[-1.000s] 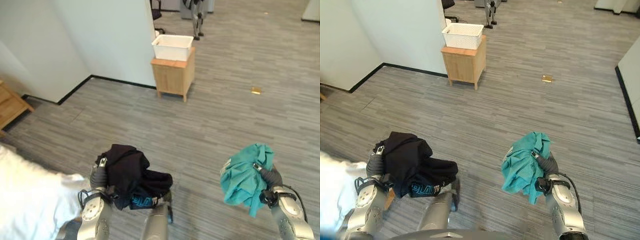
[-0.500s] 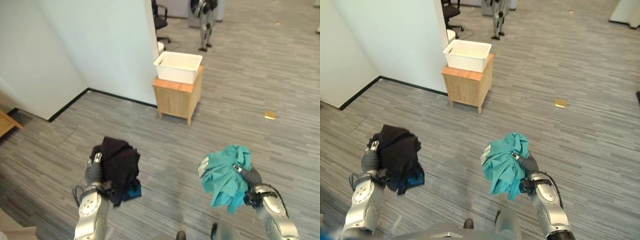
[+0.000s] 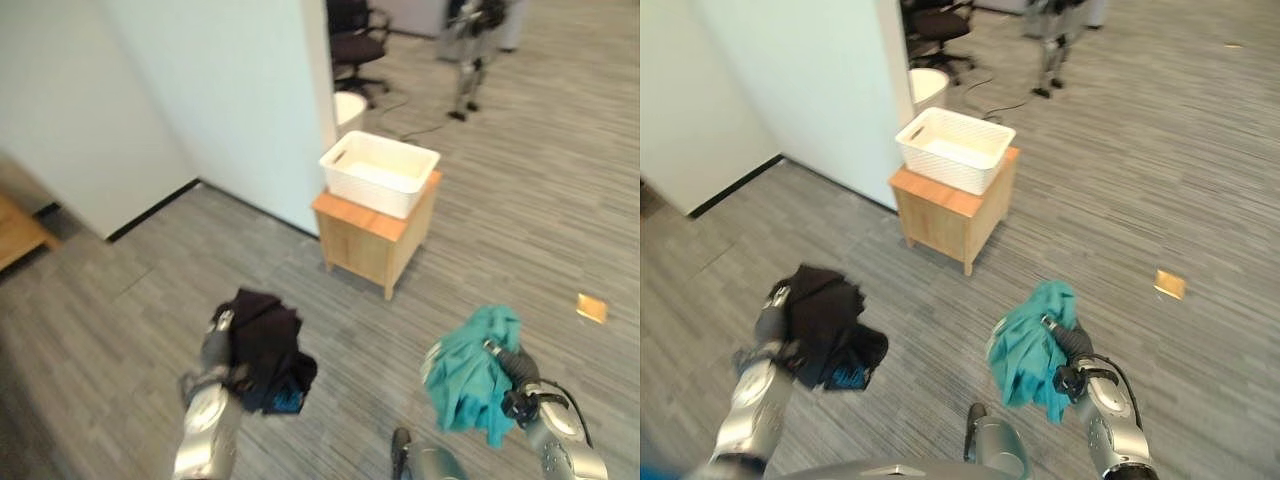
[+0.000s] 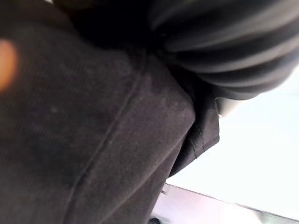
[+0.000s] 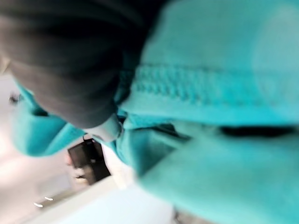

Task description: Pick up bed clothes into laundry basket.

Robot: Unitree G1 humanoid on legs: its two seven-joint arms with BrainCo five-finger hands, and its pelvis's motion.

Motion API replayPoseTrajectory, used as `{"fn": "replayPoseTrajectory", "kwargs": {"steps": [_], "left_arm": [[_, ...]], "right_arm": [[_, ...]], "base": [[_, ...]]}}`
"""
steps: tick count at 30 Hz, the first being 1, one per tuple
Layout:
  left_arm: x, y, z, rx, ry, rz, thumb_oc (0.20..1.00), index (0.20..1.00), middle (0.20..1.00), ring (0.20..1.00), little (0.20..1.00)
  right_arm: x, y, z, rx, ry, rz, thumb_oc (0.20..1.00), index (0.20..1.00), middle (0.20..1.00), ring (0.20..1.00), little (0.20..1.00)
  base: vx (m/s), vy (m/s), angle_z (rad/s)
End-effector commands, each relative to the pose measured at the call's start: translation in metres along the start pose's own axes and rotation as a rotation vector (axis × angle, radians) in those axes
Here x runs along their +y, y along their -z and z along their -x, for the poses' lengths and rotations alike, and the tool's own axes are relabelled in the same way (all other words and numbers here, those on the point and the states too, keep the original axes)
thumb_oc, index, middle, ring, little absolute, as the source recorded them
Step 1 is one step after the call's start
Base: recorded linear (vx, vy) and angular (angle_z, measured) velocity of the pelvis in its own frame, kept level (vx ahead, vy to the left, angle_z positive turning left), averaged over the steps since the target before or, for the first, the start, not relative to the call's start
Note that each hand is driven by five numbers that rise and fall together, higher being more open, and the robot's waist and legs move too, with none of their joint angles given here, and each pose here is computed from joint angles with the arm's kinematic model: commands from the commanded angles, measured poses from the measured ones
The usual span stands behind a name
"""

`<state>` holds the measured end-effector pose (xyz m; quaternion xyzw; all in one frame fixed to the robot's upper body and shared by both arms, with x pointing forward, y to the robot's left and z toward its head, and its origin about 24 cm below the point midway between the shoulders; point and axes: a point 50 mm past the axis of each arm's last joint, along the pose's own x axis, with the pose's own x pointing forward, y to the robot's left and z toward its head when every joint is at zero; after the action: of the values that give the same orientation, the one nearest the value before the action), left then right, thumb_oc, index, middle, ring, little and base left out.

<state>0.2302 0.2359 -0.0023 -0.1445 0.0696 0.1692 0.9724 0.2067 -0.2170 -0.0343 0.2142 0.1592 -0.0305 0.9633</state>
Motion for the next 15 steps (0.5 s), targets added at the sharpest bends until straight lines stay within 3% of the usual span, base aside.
{"fn": "replayPoseTrajectory", "kwargs": {"steps": [1,6,15], "left_arm": [[0.007,-0.048,-0.007,-0.211,0.006,0.057,0.2,0.2,0.2,0.2,0.2],[0.006,-0.033,-0.004,-0.158,0.017,0.046,0.2,0.2,0.2,0.2,0.2],[0.018,-0.039,-0.001,-0.172,-0.01,-0.05,0.2,0.2,0.2,0.2,0.2]], "right_arm": [[0.001,-0.036,0.01,-0.144,-0.039,0.135,0.2,0.2,0.2,0.2,0.2],[-0.005,-0.037,0.012,-0.13,-0.029,0.29,0.2,0.2,0.2,0.2,0.2],[-0.004,-0.043,0.009,-0.165,0.005,0.328,0.2,0.2,0.2,0.2,0.2]], "base": [[0.46,-0.035,0.05],[0.46,0.055,-0.09],[0.31,0.144,-0.17]]}}
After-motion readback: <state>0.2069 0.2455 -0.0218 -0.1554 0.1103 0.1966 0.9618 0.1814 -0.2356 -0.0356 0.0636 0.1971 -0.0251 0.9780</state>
